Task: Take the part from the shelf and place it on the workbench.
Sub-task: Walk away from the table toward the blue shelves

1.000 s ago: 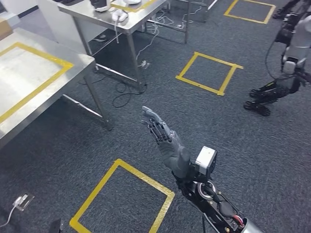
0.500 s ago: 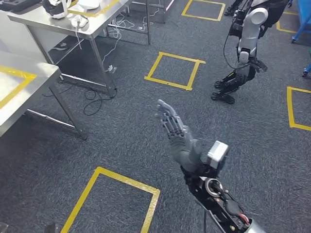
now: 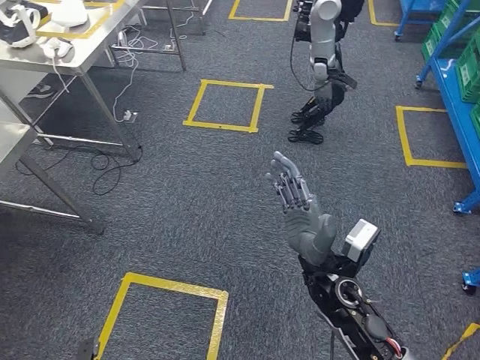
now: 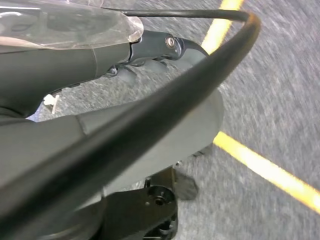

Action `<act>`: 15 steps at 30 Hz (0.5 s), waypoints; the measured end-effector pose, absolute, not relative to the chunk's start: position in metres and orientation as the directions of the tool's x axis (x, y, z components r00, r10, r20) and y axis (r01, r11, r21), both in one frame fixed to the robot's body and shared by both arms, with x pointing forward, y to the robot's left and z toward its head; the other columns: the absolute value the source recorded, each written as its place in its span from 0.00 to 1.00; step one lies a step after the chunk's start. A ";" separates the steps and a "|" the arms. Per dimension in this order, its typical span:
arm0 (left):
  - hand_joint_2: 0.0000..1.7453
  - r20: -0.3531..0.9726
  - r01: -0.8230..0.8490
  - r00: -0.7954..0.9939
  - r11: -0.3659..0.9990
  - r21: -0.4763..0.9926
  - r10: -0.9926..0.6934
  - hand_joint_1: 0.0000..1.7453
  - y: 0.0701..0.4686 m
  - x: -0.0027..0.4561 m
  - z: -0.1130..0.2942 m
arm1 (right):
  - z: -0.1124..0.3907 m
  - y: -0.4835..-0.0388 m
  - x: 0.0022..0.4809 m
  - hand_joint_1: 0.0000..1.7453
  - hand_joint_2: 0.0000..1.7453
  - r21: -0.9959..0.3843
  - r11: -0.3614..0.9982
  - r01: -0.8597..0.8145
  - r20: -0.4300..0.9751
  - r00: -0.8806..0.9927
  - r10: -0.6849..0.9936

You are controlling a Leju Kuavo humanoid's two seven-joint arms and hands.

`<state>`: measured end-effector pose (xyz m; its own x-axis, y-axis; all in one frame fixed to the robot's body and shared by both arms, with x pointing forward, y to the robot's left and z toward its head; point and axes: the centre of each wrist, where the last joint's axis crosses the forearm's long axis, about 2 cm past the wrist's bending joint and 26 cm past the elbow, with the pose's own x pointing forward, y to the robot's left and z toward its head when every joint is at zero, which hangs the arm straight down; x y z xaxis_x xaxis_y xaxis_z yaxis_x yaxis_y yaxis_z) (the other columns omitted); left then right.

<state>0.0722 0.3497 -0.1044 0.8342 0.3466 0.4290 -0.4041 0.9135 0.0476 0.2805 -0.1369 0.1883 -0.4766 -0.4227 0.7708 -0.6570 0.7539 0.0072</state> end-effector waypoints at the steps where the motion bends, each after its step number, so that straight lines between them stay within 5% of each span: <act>1: 0.00 0.428 -0.404 0.835 0.914 0.047 0.347 0.00 0.349 0.072 -0.105 | 0.188 -0.137 0.280 0.00 0.00 0.008 0.755 -0.655 0.771 -0.477 -0.422; 15: 0.00 0.428 -0.411 0.832 0.910 0.046 0.354 0.00 0.351 0.071 -0.104 | 0.181 -0.157 0.281 0.00 0.00 0.041 0.811 -0.584 0.780 -0.488 -0.391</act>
